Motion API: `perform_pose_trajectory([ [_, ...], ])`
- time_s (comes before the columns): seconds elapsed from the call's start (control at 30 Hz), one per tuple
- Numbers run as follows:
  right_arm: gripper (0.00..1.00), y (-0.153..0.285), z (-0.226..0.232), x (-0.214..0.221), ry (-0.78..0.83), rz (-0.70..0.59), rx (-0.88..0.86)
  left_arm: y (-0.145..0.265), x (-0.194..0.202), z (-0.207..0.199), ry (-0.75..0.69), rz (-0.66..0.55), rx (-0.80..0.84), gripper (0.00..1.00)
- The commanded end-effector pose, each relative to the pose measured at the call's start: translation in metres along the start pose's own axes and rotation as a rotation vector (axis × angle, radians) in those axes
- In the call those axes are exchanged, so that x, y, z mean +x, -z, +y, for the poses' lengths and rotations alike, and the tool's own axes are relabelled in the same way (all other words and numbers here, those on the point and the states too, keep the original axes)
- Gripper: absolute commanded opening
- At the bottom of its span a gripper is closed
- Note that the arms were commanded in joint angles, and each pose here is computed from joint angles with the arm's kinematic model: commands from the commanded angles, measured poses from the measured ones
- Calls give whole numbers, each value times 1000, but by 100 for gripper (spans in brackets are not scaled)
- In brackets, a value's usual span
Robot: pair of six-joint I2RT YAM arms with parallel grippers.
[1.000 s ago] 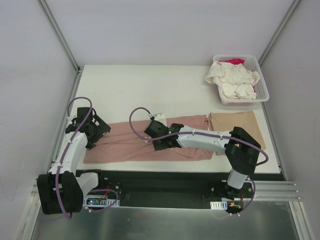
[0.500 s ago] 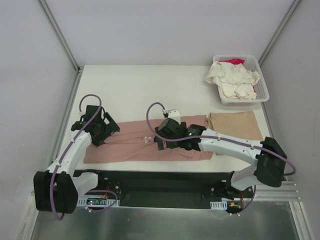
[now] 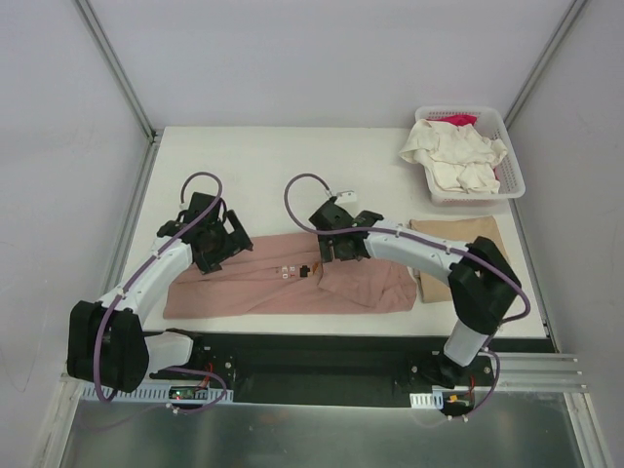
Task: Fold and stack the t-shirts
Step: Fold the other side of the tshirt into a rectangle, then rotate the tshirt 90 degrees
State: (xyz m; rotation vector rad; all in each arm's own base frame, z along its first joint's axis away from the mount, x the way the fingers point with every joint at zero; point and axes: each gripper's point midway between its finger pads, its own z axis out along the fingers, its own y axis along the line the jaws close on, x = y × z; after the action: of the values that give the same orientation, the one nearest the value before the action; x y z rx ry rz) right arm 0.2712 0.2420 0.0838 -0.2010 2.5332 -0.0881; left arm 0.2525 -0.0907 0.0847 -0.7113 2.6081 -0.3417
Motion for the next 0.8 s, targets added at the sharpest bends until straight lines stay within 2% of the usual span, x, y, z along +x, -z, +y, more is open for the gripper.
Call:
perform_pose_trajectory([
  [0.0,97,-3,-5,14,193,20,119,6,-6,-6,-4,-30,14,99],
  [0.07,97,-2,15,33,255,50,70,7,-7,-7,-12,-30,14,100],
  [0.2,97,2,41,58,273,96,-3,9,-13,-11,-20,-42,22,99],
  [0.4,97,23,29,45,269,32,18,13,-13,-19,-37,-32,57,99],
  [0.57,97,55,30,40,178,-28,-159,10,-1,-17,-59,11,72,99],
  [0.63,97,55,30,61,174,31,-240,4,8,-12,-70,37,56,99],
  [0.77,97,37,45,84,24,157,-429,-13,30,1,-77,96,22,99],
])
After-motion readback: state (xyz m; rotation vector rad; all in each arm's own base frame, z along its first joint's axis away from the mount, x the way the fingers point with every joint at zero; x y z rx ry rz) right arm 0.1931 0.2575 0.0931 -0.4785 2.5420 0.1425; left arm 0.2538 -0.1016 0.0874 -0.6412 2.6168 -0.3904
